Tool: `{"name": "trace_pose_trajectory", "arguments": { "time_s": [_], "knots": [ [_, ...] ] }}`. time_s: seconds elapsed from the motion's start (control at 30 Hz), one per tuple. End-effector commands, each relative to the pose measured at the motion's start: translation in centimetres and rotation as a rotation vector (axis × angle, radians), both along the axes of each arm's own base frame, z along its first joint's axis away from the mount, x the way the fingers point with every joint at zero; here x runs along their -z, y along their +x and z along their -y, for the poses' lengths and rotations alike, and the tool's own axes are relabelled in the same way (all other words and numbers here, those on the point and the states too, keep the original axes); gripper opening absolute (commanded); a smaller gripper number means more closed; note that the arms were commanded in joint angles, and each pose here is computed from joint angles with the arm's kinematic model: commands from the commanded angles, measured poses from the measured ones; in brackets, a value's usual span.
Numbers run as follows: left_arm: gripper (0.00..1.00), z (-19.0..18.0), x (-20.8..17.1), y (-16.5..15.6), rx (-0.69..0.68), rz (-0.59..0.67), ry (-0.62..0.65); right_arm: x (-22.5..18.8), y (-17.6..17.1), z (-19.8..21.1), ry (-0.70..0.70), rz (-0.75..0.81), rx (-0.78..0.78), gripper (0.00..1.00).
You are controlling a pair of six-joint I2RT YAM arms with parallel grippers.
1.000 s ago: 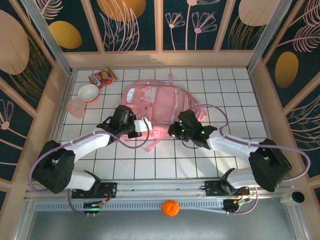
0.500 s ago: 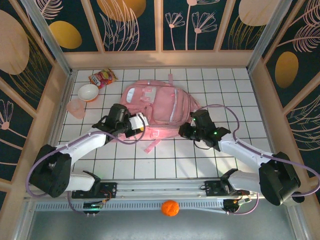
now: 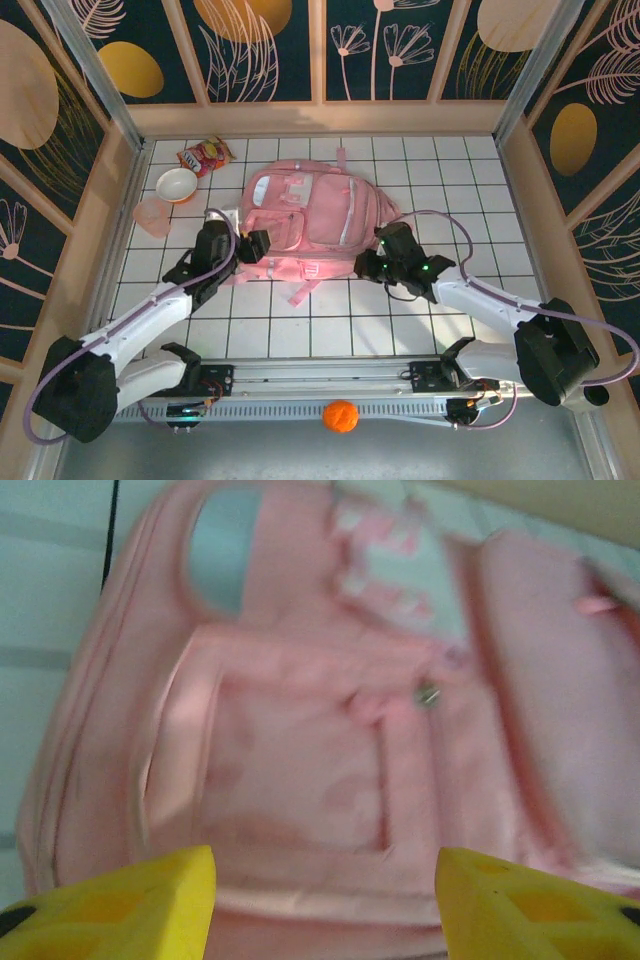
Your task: Pack the student bag
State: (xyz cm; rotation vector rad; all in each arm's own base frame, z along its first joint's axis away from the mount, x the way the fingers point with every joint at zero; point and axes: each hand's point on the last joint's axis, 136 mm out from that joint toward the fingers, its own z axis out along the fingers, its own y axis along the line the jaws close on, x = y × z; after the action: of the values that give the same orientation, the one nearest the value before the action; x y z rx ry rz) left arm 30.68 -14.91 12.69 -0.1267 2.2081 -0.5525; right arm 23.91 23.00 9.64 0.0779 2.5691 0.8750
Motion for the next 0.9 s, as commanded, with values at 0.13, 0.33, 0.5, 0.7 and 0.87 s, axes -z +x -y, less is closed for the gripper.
{"name": "trace_pose_trajectory", "arguments": {
  "time_s": [0.13, 0.33, 0.5, 0.7, 0.87],
  "knots": [
    [0.61, 0.2, 2.7, 0.8, -0.166, -0.121, -0.198, 0.1, -0.9, -1.6, 0.012, 0.011, -0.022, 0.0],
    [0.62, -1.3, 3.0, 4.0, -0.244, -0.053, -0.158, 0.3, -2.2, -3.0, 0.073, -0.003, -0.021, 0.0],
    [0.65, 0.5, 3.8, 7.6, -0.184, -0.043, -0.148, 0.2, -3.1, -5.7, 0.121, 0.002, -0.055, 0.0],
    [0.7, 3.1, 0.3, 12.2, -0.035, 0.099, -0.069, -0.9, -2.7, -7.4, 0.131, 0.038, -0.087, 0.0],
    [0.78, 3.6, -4.4, 11.0, 0.209, 0.347, 0.212, -1.1, -2.2, -7.1, 0.12, 0.043, -0.107, 0.0]
  ]
}}
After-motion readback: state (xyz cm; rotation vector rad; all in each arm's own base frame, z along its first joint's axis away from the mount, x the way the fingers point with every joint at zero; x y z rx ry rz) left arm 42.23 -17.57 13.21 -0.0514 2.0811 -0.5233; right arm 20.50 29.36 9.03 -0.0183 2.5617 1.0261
